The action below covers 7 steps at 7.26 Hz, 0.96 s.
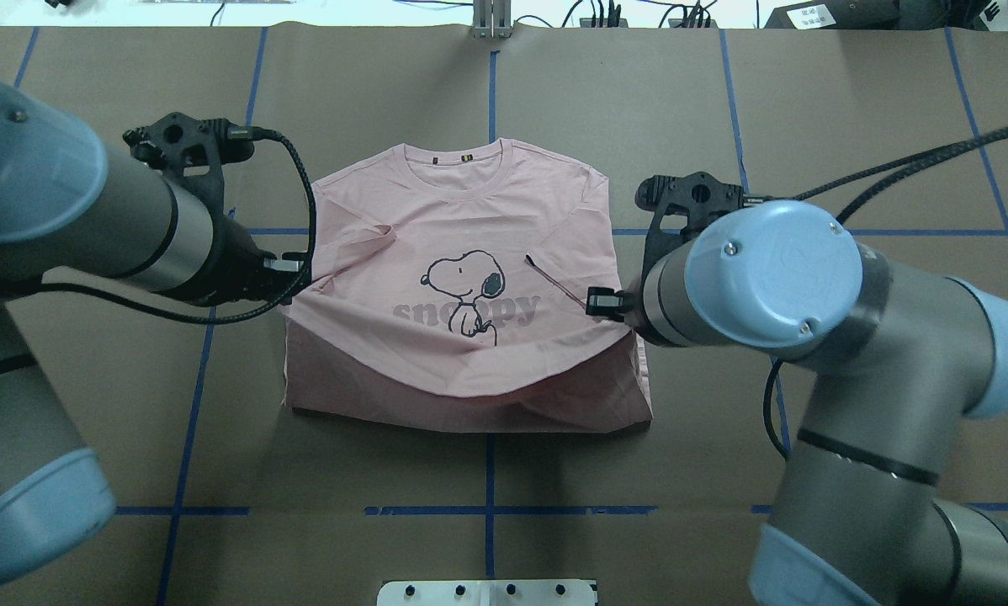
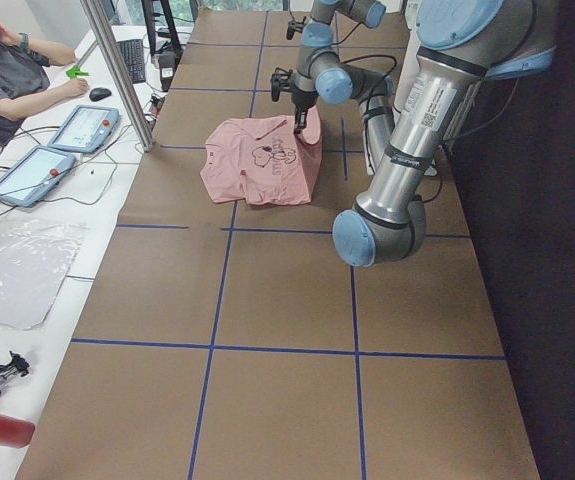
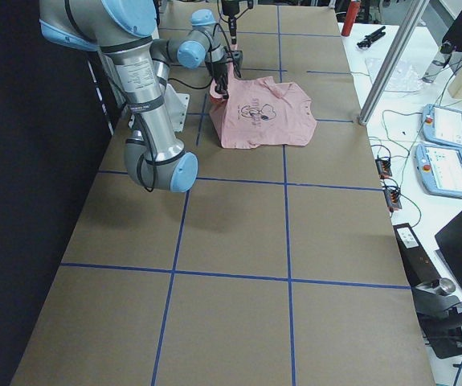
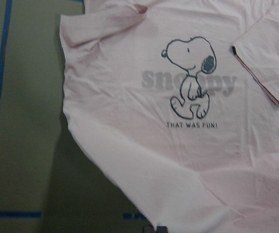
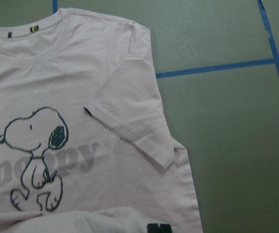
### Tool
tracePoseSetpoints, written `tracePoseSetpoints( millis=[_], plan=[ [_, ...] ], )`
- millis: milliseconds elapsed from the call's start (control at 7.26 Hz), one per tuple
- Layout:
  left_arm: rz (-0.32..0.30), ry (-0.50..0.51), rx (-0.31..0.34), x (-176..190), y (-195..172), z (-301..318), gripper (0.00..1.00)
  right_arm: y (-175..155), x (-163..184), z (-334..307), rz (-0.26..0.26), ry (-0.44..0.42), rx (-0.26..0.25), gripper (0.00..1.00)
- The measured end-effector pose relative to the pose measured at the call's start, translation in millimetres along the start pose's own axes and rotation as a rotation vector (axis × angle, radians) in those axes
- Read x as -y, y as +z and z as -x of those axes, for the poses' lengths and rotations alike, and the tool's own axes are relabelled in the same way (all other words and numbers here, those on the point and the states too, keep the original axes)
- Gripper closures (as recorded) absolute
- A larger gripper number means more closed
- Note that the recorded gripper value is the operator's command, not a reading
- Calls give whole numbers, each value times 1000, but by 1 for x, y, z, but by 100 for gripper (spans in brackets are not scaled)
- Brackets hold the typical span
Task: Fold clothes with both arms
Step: 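Lift the hem with both grippers and fold it toward the collar, then release the hem and raise the right gripper while the left gripper moves aside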
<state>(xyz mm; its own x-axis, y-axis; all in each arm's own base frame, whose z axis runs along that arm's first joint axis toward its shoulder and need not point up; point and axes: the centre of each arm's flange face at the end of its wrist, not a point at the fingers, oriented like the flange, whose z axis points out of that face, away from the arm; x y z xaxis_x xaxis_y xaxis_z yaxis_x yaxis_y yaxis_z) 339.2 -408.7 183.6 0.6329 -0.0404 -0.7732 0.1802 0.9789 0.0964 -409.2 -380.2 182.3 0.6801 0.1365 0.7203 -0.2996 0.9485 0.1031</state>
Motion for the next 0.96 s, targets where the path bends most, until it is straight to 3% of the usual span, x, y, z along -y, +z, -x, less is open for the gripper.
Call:
tracePoseSetpoints(
  millis=[413, 964],
  plan=[
    [-74, 30, 72, 94, 48, 32, 100, 64, 96, 15, -53, 1, -68, 100],
    [-148, 25, 117, 173, 141, 49, 100, 157, 184, 49, -79, 28, -94, 100]
  ],
)
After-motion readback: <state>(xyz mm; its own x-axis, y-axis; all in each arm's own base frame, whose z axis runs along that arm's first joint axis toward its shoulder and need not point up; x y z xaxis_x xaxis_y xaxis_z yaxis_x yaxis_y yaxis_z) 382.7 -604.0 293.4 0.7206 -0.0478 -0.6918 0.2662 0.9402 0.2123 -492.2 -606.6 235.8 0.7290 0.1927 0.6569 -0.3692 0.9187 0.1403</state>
